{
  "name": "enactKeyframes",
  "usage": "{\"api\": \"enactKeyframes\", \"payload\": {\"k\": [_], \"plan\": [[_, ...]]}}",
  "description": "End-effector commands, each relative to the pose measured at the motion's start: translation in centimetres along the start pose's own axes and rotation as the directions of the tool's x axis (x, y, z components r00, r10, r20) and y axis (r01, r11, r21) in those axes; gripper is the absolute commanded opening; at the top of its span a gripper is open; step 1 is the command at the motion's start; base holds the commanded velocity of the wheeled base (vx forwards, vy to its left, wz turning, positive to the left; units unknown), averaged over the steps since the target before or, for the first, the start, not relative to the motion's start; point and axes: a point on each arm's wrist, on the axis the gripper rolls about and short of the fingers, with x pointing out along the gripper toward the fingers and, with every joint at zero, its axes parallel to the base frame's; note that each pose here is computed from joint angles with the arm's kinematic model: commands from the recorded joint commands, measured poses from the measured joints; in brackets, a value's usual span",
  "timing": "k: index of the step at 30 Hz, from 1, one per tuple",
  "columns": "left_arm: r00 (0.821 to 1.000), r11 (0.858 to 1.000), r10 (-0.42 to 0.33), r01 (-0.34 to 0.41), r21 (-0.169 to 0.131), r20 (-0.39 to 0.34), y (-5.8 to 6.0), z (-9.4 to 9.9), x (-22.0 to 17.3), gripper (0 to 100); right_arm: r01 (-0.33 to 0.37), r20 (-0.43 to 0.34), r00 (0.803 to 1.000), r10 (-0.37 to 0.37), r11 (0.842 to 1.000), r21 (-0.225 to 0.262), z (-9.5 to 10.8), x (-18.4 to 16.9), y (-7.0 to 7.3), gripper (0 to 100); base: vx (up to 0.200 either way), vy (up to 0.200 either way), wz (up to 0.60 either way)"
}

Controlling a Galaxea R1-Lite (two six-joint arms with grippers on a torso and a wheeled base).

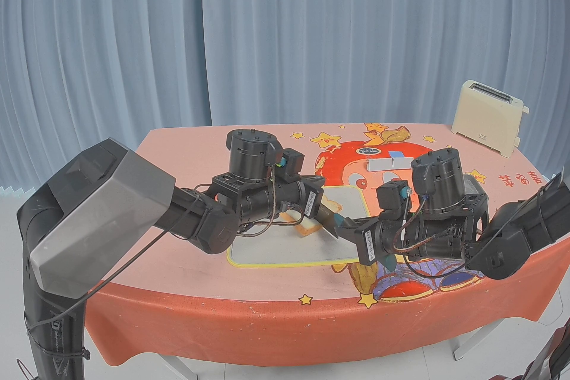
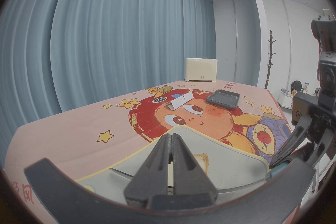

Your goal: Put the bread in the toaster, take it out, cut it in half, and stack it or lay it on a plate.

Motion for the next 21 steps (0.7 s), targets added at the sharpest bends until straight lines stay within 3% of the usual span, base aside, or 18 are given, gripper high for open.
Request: {"api": "enactKeyframes", "payload": {"k": [1, 21], "plan": [[1.0, 1.0, 0.0, 0.0, -0.001, -0.004, 0.0, -0.2, 0.2, 0, 0.002, -0.006, 1.0, -0.002, 1.0, 0.001, -0.1, 0.0, -0.1, 0, 0.0, 0.0, 0.0], [0.999, 1.0, 0.001, -0.002, 0.009, 0.039, 0.0, 1.2, 0.3, 0, 0.005, -0.01, 1.0, -0.005, 1.0, 0.003, -0.4, 0.3, -0.2, 0, 0.0, 0.0, 0.0]]}}
